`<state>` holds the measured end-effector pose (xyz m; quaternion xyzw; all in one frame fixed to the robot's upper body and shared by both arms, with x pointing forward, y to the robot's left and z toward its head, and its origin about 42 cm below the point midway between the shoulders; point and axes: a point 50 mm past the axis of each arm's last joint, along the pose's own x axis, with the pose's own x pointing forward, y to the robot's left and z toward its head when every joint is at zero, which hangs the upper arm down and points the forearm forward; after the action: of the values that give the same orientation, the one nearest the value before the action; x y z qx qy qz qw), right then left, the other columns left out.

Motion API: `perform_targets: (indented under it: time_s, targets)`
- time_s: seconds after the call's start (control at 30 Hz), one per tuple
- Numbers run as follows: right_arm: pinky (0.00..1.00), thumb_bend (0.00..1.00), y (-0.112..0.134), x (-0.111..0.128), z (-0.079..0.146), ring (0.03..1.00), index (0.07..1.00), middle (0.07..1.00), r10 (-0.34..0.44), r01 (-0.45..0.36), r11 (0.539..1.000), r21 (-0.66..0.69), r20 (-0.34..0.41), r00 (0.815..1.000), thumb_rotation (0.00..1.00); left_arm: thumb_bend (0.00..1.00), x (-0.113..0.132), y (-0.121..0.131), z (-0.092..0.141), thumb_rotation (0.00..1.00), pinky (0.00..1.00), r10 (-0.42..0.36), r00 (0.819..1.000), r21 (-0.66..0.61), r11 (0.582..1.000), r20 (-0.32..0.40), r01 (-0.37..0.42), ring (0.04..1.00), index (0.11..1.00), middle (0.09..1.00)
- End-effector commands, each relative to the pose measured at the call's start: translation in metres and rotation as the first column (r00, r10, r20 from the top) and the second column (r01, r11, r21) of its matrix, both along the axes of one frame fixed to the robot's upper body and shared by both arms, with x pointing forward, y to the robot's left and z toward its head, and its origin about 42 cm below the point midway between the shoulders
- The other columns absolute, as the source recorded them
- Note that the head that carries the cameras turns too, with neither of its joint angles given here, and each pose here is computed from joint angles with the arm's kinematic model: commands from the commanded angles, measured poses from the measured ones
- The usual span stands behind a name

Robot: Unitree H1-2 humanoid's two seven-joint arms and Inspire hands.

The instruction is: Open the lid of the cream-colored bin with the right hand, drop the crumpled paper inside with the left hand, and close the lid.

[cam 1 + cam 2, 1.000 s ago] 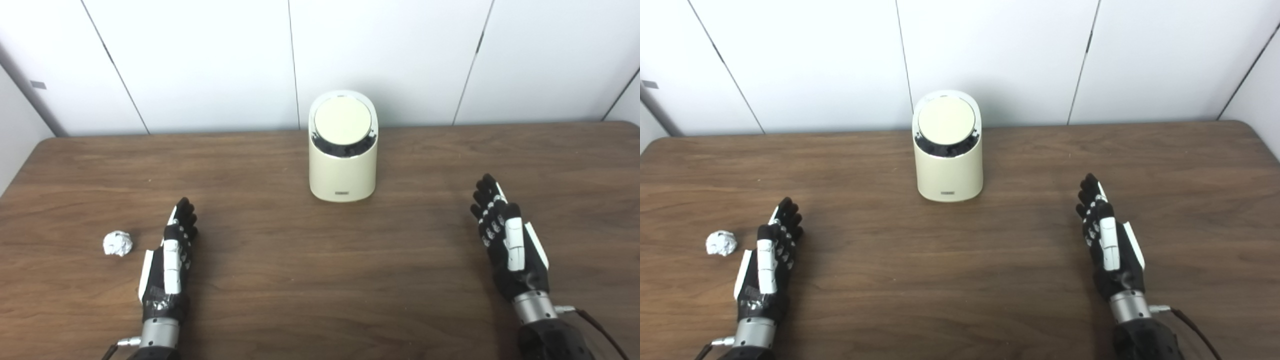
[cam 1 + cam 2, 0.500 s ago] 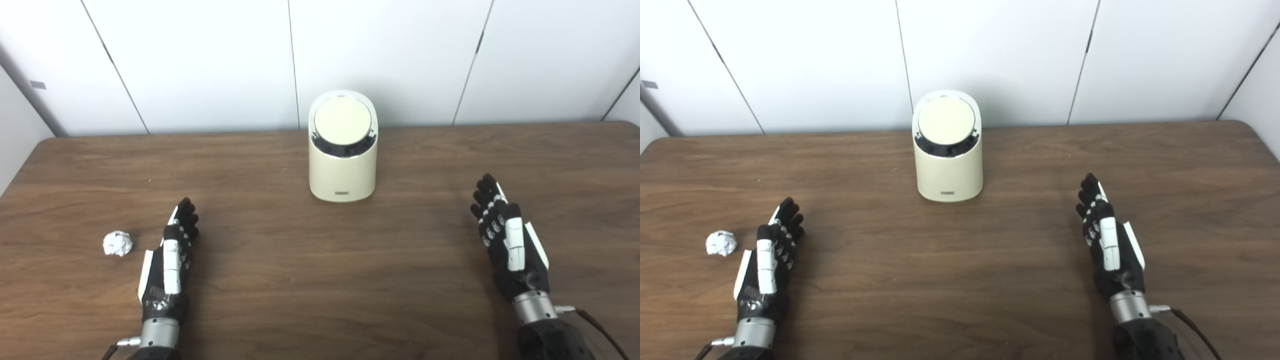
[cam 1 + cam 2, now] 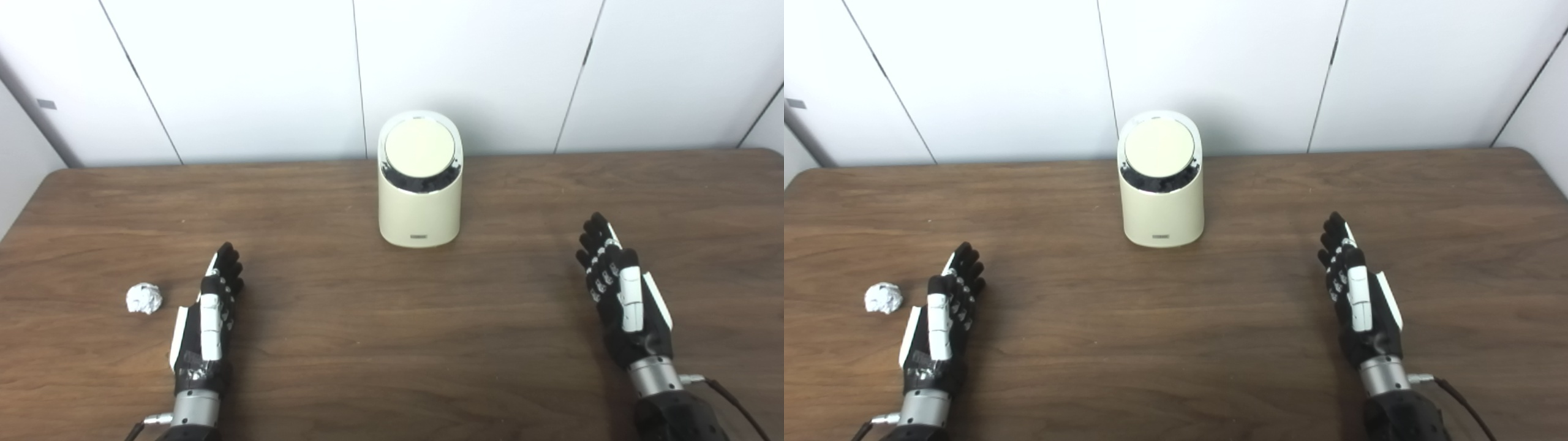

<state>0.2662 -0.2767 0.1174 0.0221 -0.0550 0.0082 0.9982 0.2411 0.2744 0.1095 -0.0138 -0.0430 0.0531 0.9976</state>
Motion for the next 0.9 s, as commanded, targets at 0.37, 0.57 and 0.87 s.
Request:
perform_targets:
  time_s: [0.37, 0.57, 0.87]
  targets:
    - [1.0, 0.71, 0.004, -0.008, -0.005, 1.0, 0.972, 0.99, 0.0, 0.0, 1.0, 0.018, 0.001, 1.0, 1.0, 0.65, -0.01, -0.005, -0.004, 1.0, 1.0, 0.006, 1.0, -0.008, 1.0, 0.007, -0.006, 0.985, 0.995, 0.984]
    - [1.0, 0.71, 0.007, 0.007, 0.009, 1.0, 0.958, 0.983, 0.019, -0.019, 1.0, -0.001, 0.032, 0.999, 0.96, 0.64, -0.012, -0.007, -0.007, 1.0, 1.0, 0.006, 1.0, -0.003, 1.0, 0.011, -0.006, 0.986, 1.0, 0.987]
    - [0.96, 0.67, 0.001, 0.055, 0.05, 0.976, 0.957, 0.972, 0.017, -0.003, 0.988, -0.157, 0.087, 0.996, 0.88, 0.64, -0.012, -0.012, -0.007, 1.0, 1.0, 0.004, 1.0, -0.014, 1.0, 0.019, -0.004, 0.987, 0.995, 0.983]
